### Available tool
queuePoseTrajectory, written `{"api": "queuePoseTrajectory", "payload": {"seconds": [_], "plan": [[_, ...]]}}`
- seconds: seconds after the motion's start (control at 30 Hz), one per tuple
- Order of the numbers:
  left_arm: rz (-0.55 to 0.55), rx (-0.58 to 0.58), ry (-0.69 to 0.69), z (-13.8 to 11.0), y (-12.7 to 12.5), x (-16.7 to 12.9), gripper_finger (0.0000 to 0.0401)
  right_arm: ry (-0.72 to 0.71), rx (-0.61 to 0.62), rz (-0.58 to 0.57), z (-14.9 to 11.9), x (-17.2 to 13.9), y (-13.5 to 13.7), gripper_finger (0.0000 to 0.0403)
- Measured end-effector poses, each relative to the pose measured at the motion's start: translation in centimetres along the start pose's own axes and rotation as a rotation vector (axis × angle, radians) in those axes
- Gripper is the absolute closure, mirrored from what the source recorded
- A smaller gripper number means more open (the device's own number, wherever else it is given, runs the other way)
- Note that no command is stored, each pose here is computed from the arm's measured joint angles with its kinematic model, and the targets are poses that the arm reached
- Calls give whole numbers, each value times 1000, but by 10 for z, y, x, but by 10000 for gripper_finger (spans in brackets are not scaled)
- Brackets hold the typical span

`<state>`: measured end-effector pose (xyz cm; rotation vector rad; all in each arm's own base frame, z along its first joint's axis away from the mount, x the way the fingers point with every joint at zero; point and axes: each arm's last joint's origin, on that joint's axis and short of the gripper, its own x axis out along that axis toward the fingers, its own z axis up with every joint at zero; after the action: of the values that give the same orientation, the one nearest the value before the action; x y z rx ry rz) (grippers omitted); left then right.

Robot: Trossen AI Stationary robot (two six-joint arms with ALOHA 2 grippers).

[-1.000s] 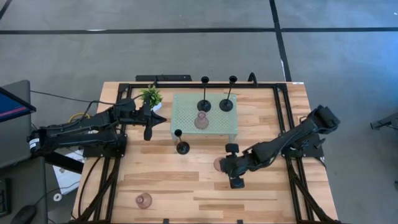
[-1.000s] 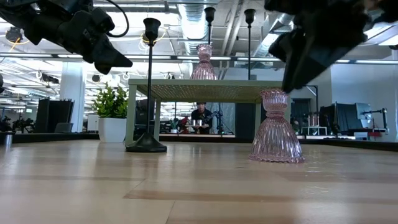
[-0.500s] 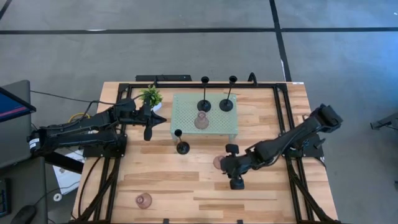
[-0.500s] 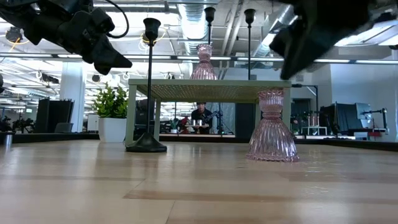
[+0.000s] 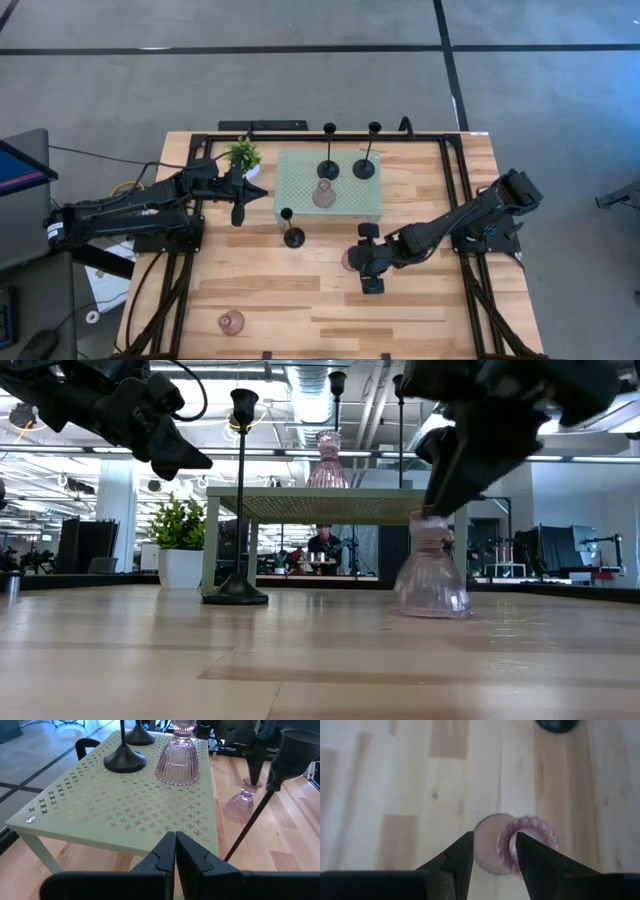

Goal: Pick & Place candle stick holders
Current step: Put the top pink glass candle holder on the shelf aligned with the right black candle holder

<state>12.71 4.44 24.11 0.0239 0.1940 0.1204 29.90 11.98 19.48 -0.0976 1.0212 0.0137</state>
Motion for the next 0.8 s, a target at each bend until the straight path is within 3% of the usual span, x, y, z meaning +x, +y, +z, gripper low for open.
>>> {"api": "queuePoseTrajectory", "payload": {"seconds": [0.23, 0.6, 0.8], "plan": [[0, 0, 0, 0, 0, 0, 389, 5, 2, 1, 0, -1, -2, 273], [0, 0, 0, 0, 0, 0, 389, 45, 17, -14, -3, 1, -3, 385], [0, 0, 0, 0, 0, 0, 389, 45, 35, -38, -2, -9, -3, 392]]}}
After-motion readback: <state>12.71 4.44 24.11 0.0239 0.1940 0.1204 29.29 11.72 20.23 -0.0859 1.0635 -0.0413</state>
